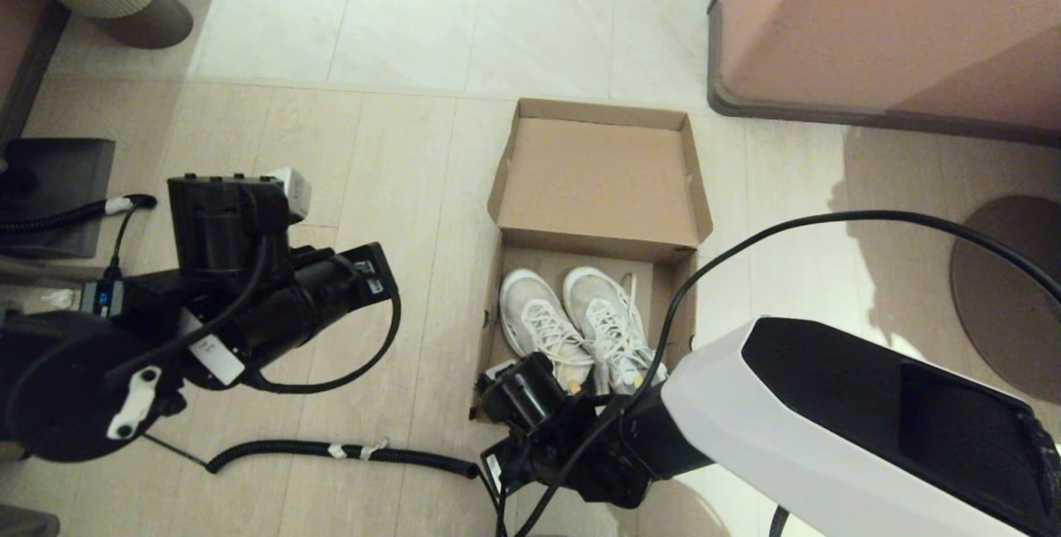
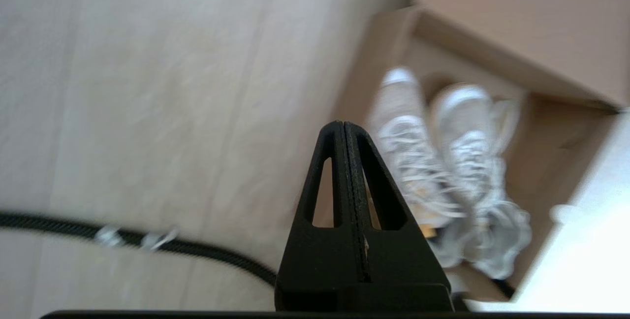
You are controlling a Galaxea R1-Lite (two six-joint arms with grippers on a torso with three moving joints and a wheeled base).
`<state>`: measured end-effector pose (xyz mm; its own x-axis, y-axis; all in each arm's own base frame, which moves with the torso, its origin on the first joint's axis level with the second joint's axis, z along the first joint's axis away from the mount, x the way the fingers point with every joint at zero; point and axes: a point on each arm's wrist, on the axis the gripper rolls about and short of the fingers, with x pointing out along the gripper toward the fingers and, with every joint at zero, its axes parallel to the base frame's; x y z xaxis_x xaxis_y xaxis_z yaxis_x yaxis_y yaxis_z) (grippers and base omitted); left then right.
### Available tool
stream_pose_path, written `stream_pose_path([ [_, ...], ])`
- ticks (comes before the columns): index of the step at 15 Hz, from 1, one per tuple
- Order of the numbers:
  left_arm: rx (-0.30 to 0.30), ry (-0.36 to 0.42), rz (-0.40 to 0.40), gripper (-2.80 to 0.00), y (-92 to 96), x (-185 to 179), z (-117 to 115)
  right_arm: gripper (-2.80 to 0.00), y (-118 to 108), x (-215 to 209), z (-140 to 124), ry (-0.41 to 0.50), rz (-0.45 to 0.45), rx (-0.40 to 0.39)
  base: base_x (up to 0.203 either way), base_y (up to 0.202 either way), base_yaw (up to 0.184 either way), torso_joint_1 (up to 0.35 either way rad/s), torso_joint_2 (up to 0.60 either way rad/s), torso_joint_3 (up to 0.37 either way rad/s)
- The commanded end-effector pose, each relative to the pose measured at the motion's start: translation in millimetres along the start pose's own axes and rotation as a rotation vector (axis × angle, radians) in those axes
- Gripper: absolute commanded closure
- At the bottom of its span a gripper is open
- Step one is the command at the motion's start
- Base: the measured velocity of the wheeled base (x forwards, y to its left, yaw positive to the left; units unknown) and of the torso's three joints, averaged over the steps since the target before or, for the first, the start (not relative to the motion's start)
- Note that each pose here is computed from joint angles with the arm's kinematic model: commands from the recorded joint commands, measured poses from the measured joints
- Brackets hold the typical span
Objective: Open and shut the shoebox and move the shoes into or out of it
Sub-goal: Close the shoe box
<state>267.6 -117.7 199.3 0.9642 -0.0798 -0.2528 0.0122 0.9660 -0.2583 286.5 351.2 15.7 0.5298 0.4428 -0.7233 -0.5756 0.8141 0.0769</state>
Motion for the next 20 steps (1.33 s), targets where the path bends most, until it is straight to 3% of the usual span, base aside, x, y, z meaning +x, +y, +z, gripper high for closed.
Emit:
stream_pose_path([
  [1, 0.007, 0.030, 0.031, 0.00, 6.6, 4.5, -9.9, 0.00, 1.0, -6.9, 15.4, -0.044, 0.006, 0.009, 0.000, 0.000, 0.000, 0.000, 0.00, 0.000],
  [7, 0.012, 0.066, 0.010, 0.00, 6.1, 8.9, -23.3, 0.00, -4.9, 36.8, 43.8, -0.114, -0.021, 0.032, 0.000, 0.000, 0.000, 0.000, 0.00, 0.000],
  [11, 0.000, 0.036, -0.004, 0.00, 5.2, 11.7, -23.4, 0.00, -26.5, 73.5, 37.1, -0.064, -0.138, -0.004, 0.000, 0.000, 0.000, 0.000, 0.00, 0.000],
  [20, -0.010, 0.005, -0.017, 0.00, 3.8, 10.4, -19.0, 0.00, -32.0, 71.1, 27.1, 0.029, -0.169, -0.009, 0.000, 0.000, 0.000, 0.000, 0.00, 0.000],
])
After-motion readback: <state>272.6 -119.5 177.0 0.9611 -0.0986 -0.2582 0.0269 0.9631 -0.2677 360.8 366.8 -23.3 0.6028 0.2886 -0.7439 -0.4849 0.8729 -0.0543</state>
